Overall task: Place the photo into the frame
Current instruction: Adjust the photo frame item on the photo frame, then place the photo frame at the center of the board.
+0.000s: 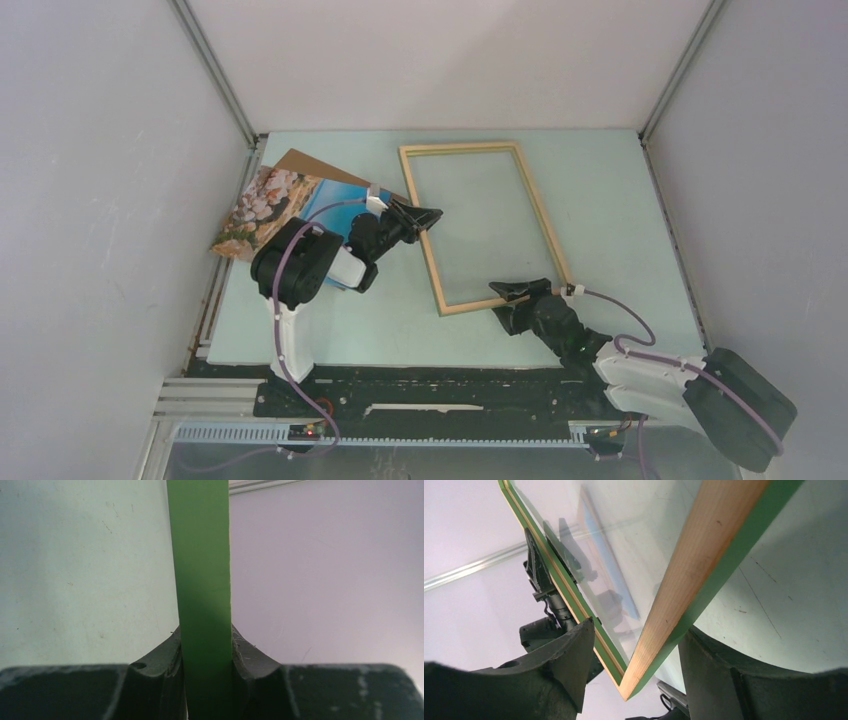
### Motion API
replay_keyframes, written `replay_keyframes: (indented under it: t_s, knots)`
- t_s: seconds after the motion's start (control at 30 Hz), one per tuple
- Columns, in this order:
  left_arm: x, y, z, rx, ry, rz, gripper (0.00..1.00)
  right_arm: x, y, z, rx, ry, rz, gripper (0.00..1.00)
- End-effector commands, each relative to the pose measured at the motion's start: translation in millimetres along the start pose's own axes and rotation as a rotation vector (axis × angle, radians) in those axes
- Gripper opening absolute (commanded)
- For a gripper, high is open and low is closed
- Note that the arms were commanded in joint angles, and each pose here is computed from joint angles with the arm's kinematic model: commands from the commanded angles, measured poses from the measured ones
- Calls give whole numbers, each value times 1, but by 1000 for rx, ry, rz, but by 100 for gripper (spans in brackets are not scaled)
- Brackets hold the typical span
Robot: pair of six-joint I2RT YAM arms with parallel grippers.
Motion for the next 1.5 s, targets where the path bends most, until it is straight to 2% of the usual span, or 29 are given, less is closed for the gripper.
replay_keyframes:
  t_s: [0.0, 0.1, 0.27, 0.63, 0.77, 0.9, 1.03, 1.17, 1.3, 1.47]
  knots:
    - [-3, -27, 0, -43, -36, 133, 26, 2, 32, 9, -108, 20, -186, 66]
    - [-4, -26, 1, -31, -36, 130, 26, 3, 33, 7, -122, 11, -197, 55]
    - [-4, -23, 0, -15, -53, 113, 27, 6, 30, 2, -164, -9, -192, 43]
    - [-8, -20, 2, 28, -63, 101, 32, 10, 32, -2, -222, -10, -223, 43]
    - [-6, -20, 3, 28, -57, 102, 42, 9, 30, -4, -240, -16, -212, 42]
    - [-5, -22, 4, 28, -48, 113, 51, 7, 30, -5, -258, -16, -204, 28]
    - [-5, -24, 5, 17, -45, 124, 60, 3, 24, -6, -271, -11, -168, 25]
    - [-6, -27, 6, 2, -37, 142, 64, 1, 22, -5, -275, -1, -154, 24]
    - [-6, -26, 5, -1, -48, 137, 61, 0, 20, -5, -264, 1, -138, 24]
    - [-6, -24, 4, 19, -50, 135, 43, -1, 16, -6, -249, -6, -120, 24]
Point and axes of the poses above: each gripper's point midway between its finger pads, its own x axis back along the fingers, its own y axis along the line the jaws close on, z = x × y, the point moved 8 cm from there along x, back along the fingers, and after that the axes turned 13 degrees about -x, right-handed, at the moved point
